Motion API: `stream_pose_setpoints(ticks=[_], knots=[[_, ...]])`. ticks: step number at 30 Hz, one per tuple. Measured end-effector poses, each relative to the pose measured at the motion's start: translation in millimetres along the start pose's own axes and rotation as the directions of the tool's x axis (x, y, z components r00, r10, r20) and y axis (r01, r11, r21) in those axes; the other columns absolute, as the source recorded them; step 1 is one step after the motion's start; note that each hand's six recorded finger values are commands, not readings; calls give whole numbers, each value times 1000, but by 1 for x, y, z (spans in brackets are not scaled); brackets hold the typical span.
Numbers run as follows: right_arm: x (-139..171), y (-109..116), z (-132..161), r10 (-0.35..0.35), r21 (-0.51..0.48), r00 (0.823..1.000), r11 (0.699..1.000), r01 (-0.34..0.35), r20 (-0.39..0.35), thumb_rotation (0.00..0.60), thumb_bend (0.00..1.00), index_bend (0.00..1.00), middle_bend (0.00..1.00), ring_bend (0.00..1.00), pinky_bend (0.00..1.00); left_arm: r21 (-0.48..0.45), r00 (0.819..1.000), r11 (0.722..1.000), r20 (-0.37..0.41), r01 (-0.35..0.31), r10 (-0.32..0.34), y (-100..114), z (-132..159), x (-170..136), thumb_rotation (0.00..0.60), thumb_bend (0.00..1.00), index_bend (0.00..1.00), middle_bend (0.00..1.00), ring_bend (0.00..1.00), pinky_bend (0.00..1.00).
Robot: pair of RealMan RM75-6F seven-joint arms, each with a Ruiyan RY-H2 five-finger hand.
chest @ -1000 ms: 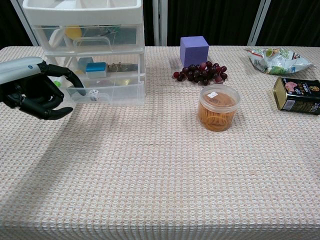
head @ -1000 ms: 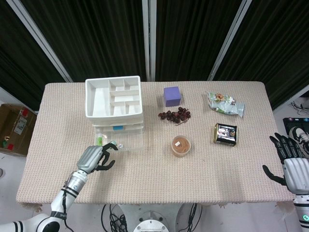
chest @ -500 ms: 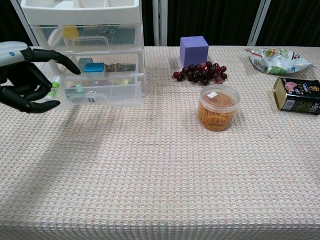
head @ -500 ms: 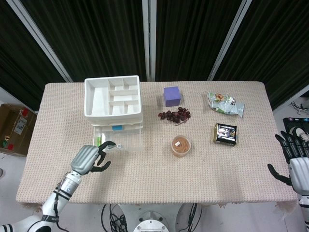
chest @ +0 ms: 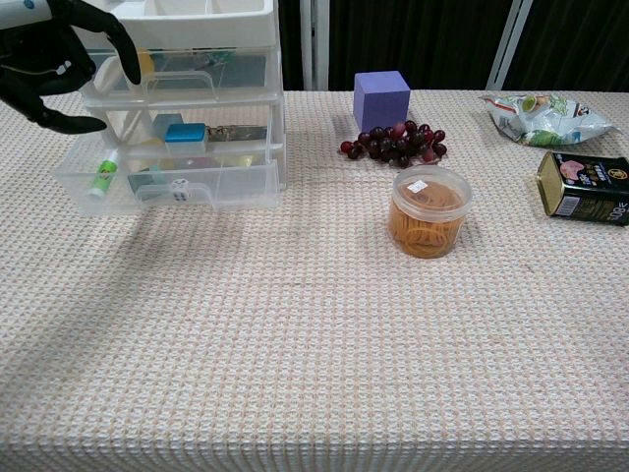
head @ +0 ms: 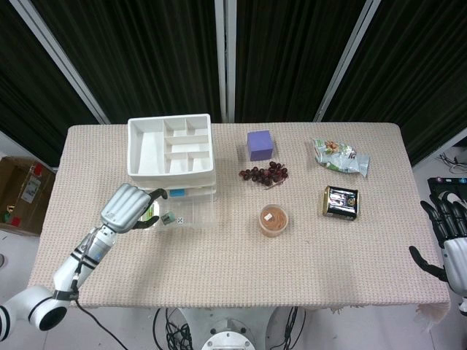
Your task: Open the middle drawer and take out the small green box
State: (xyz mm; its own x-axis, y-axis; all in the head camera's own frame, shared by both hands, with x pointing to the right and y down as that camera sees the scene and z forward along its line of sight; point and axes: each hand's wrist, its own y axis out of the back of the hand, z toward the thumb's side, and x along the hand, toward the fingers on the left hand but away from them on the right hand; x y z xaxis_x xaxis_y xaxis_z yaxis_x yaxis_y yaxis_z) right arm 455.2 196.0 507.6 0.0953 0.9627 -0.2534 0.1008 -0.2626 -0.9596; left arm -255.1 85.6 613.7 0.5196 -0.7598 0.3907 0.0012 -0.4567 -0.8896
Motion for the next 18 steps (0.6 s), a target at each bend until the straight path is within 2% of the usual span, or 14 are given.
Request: stream_pose_setpoints(ticks=[4,11,18], knots=[[3,-1,-2,6,2,1000,1000,-7,16,600,207,0,22,0,0,133,998,991,55,13,-20,-3,-1,17,600,180,411,837,947,1000],[7,-6,-2,21,1,999,1000,-21,32,600,207,0,22,0,0,315,985,949,165,-6,-48,-13,13,27,600,167,412,835,947,1000],[8,-11,-1,32,-2,999,999,-32,39,600,207,0,22,0,0,386,975,922,196,19,-102,-26,19,32,600,153,411,832,946,1000]])
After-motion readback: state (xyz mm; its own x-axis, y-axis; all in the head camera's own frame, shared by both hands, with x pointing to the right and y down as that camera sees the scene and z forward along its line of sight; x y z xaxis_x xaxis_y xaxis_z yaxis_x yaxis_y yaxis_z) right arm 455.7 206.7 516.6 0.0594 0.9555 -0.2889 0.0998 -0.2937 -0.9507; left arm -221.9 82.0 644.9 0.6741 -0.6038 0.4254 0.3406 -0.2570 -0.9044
